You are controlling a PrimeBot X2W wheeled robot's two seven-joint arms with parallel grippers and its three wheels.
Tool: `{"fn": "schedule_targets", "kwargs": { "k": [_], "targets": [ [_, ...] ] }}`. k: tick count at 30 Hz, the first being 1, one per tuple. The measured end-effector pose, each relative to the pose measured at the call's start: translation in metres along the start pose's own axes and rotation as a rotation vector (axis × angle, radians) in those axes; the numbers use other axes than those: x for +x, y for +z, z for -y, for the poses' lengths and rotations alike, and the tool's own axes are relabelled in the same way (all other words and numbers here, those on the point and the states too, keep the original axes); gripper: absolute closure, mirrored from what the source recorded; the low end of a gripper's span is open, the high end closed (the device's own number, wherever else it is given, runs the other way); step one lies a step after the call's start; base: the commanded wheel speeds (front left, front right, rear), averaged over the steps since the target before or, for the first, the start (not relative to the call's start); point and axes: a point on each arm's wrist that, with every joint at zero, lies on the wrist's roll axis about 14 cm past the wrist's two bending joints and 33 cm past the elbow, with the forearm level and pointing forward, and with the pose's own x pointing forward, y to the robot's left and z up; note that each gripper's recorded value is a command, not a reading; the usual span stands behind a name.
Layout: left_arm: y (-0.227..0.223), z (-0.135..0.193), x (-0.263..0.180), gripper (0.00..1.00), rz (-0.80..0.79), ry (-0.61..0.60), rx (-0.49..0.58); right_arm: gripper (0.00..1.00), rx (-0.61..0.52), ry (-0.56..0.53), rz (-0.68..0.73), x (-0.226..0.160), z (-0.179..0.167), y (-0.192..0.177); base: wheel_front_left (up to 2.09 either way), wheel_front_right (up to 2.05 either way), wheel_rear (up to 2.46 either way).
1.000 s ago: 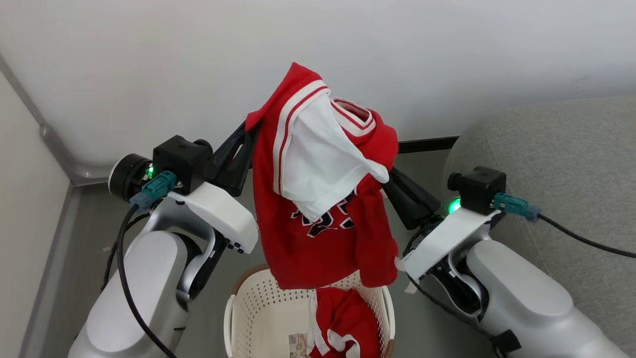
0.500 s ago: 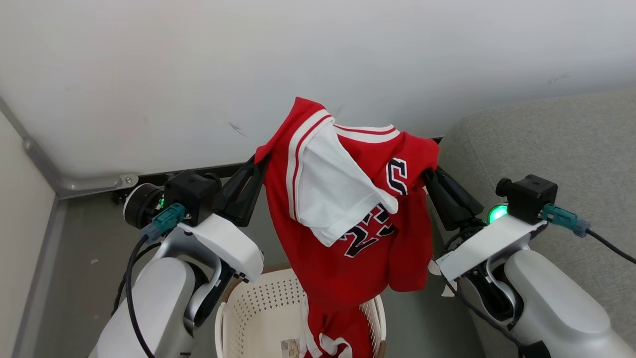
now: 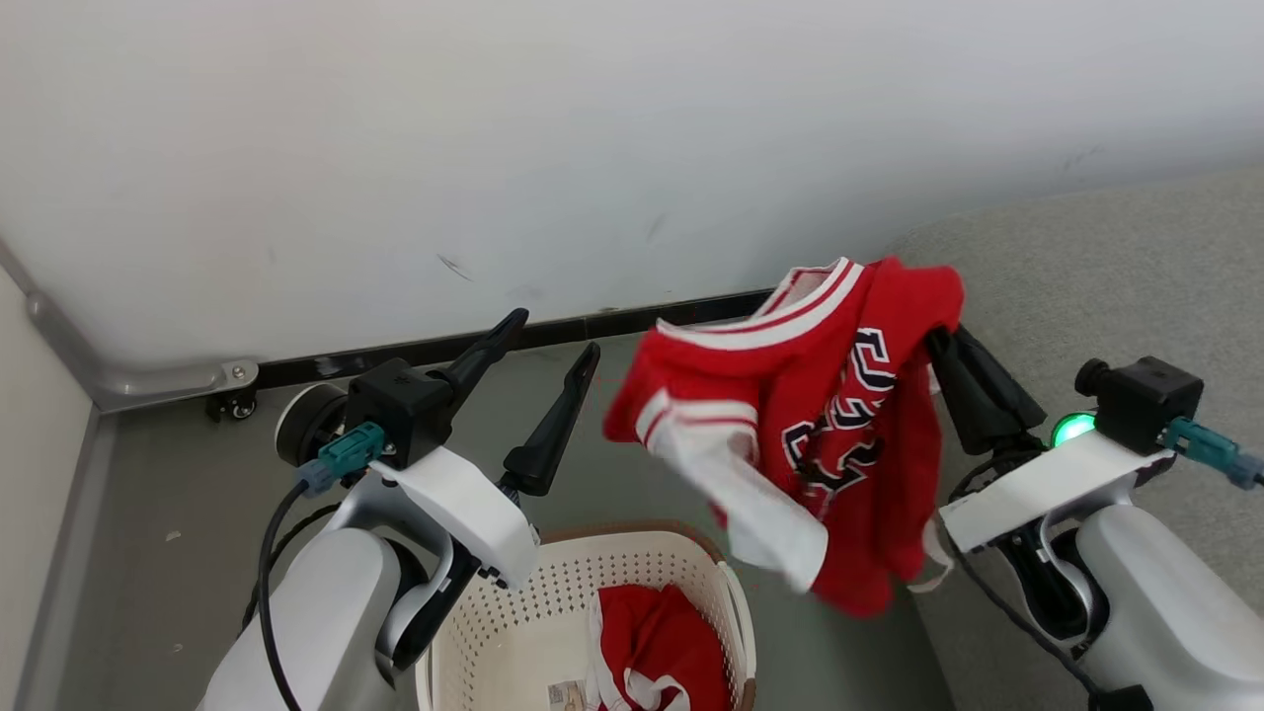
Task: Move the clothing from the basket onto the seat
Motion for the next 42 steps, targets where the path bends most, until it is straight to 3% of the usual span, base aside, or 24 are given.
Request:
{"fn": "schedule_targets", "kwargs": {
  "k": [4,17,36,40,41,42],
  "targets": [
    [-0.001,0.003,0.001,0.00,-0.001,-0.016,-0.004,1.00,-0.018,-0.030,0.022,-0.003,0.012,0.009,0.00,0.00,0.00],
    [-0.001,0.058,0.006,0.00,0.009,-0.195,-0.023,1.00,-0.030,-0.137,0.015,-0.032,0.047,0.004,0.00,0.00,0.00],
    [-0.016,0.119,-0.002,0.00,-0.040,-0.394,-0.066,1.00,-0.091,-0.191,0.035,-0.051,0.067,0.016,0.00,0.00,0.00],
    [-0.019,0.128,-0.003,0.00,-0.051,-0.426,-0.087,1.00,-0.110,-0.231,0.042,-0.063,0.081,0.021,0.00,0.00,0.00],
    [-0.027,0.139,0.000,0.00,-0.067,-0.473,-0.120,1.00,-0.135,-0.306,0.058,-0.083,0.103,0.031,0.00,0.00,0.00],
    [-0.027,0.140,0.000,0.00,-0.068,-0.478,-0.122,1.00,-0.138,-0.312,0.054,-0.085,0.106,0.032,0.00,0.00,0.00]
  ]
}}
